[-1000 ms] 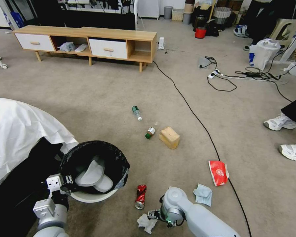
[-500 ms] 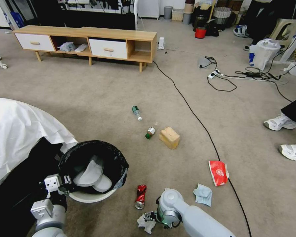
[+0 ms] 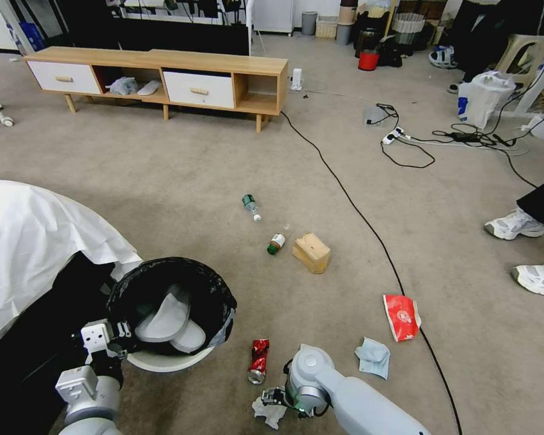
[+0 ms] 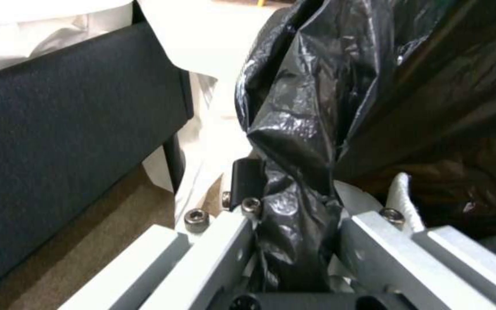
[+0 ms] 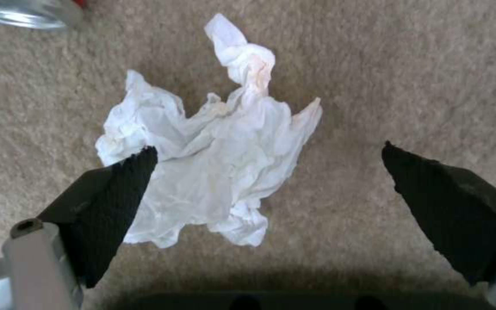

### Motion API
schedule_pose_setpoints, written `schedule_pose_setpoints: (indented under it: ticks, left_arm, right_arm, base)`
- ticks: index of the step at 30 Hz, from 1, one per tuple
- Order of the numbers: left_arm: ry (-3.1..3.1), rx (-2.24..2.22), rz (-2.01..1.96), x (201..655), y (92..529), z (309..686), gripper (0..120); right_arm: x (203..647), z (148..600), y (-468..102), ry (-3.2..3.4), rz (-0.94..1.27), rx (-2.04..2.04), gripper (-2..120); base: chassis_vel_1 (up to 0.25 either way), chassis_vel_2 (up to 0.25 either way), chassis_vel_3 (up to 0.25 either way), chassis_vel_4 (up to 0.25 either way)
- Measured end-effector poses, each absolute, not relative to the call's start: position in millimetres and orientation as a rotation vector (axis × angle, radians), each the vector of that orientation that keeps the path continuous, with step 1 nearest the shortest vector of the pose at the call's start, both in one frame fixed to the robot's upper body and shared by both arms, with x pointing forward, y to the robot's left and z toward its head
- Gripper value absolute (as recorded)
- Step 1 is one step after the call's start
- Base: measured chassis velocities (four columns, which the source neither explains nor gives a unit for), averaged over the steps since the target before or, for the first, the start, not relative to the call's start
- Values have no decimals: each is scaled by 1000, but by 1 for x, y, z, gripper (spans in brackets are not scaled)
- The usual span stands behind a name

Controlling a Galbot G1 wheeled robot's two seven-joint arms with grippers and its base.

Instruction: Pick up the trash bin and place the garbage on the floor into it.

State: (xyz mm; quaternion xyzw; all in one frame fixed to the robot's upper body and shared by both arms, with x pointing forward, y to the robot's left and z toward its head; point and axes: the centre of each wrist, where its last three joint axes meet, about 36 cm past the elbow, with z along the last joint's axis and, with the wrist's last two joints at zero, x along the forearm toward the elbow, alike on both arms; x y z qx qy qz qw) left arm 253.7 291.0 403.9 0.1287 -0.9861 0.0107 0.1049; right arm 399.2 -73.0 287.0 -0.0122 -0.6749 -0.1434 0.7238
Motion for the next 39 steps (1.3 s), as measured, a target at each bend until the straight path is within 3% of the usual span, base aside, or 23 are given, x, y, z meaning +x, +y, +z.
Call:
schedule_pose_setpoints:
  ticks: [8,11,21,39]
  left_arm:
    - [-2907,379,32,254,291,404,1]
    - [-2907,380,32,253,291,403,1]
    - [-2903,381,41,253,287,401,1]
    - [-2901,386,37,253,290,400,1]
  right_arm:
    - [400,286,-72,-1493,-317,-22,98]
    - [401,284,-73,-1499,-314,-20,87]
    - [403,283,-74,-1512,-311,-9,68]
    - [401,280,-66,-1514,-295,0,67]
  base:
    - [0,0,0,0]
    - [0,0,0,0]
    - [0,0,0,0]
    - [0,0,0,0]
